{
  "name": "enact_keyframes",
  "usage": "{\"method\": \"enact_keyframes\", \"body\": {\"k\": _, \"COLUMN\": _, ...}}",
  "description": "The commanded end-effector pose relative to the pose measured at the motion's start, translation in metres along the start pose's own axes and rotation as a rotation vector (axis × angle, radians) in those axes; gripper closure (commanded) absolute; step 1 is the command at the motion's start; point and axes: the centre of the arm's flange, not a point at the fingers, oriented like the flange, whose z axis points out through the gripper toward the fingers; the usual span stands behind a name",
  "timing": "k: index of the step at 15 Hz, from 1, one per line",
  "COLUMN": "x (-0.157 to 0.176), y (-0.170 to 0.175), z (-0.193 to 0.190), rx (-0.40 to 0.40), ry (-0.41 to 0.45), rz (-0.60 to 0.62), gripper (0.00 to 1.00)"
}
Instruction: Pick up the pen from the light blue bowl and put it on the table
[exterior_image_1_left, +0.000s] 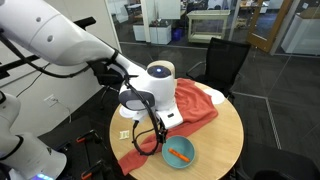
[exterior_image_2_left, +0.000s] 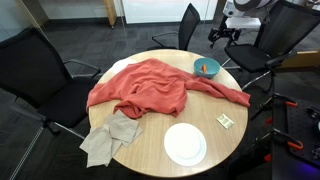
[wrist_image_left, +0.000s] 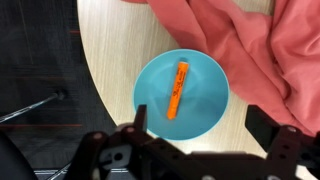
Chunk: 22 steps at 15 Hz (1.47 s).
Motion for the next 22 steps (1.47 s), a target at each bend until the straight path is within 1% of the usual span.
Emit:
{"method": "enact_keyframes", "body": {"k": 1, "x": 0.015, "y": -0.006, "z": 0.034, "rx": 0.014, "ry": 0.038, "rz": 0.057, "gripper": 0.00}}
{"method": "enact_keyframes", "body": {"k": 7, "x": 0.026, "y": -0.007, "z": 0.081, "rx": 0.024, "ry": 0.089, "rz": 0.128, "gripper": 0.00}}
{"method": "enact_keyframes", "body": {"k": 15, "x": 0.040, "y": -0.015, "z": 0.129, "rx": -0.026, "ry": 0.070, "rz": 0.194, "gripper": 0.00}}
{"method": "enact_keyframes", "body": {"k": 22, "x": 0.049, "y": -0.018, "z": 0.157, "rx": -0.067, "ry": 0.064, "rz": 0.235, "gripper": 0.00}}
